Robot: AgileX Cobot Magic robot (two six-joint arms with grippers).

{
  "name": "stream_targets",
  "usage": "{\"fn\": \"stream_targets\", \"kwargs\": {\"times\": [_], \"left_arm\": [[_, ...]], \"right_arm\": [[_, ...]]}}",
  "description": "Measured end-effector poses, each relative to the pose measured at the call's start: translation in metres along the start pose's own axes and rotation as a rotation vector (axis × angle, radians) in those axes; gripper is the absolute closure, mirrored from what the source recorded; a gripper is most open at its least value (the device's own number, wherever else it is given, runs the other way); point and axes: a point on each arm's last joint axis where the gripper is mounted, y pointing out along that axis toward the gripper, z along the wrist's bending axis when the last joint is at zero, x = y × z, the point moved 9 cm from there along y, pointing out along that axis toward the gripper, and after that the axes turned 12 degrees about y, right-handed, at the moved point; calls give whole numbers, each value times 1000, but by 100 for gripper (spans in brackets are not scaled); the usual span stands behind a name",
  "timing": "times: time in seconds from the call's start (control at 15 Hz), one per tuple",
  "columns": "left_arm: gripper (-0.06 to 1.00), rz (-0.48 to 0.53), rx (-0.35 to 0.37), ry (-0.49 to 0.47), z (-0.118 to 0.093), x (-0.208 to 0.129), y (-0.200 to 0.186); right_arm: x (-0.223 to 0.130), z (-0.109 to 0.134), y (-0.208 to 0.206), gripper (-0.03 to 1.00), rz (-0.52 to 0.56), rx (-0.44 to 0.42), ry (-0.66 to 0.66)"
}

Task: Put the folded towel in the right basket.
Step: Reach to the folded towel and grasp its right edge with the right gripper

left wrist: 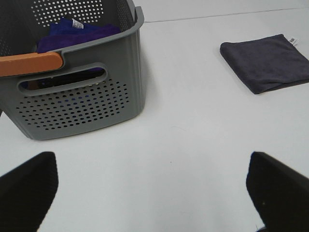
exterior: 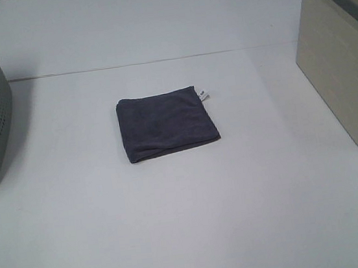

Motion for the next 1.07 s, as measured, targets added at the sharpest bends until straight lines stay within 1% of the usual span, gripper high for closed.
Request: {"fn": "stream_targets", "kwargs": {"times": [1.07], "left_arm": [[-5,0,0,0,0,0,0]], "right_arm": [[0,0,0,-1,0,0,0]]}}
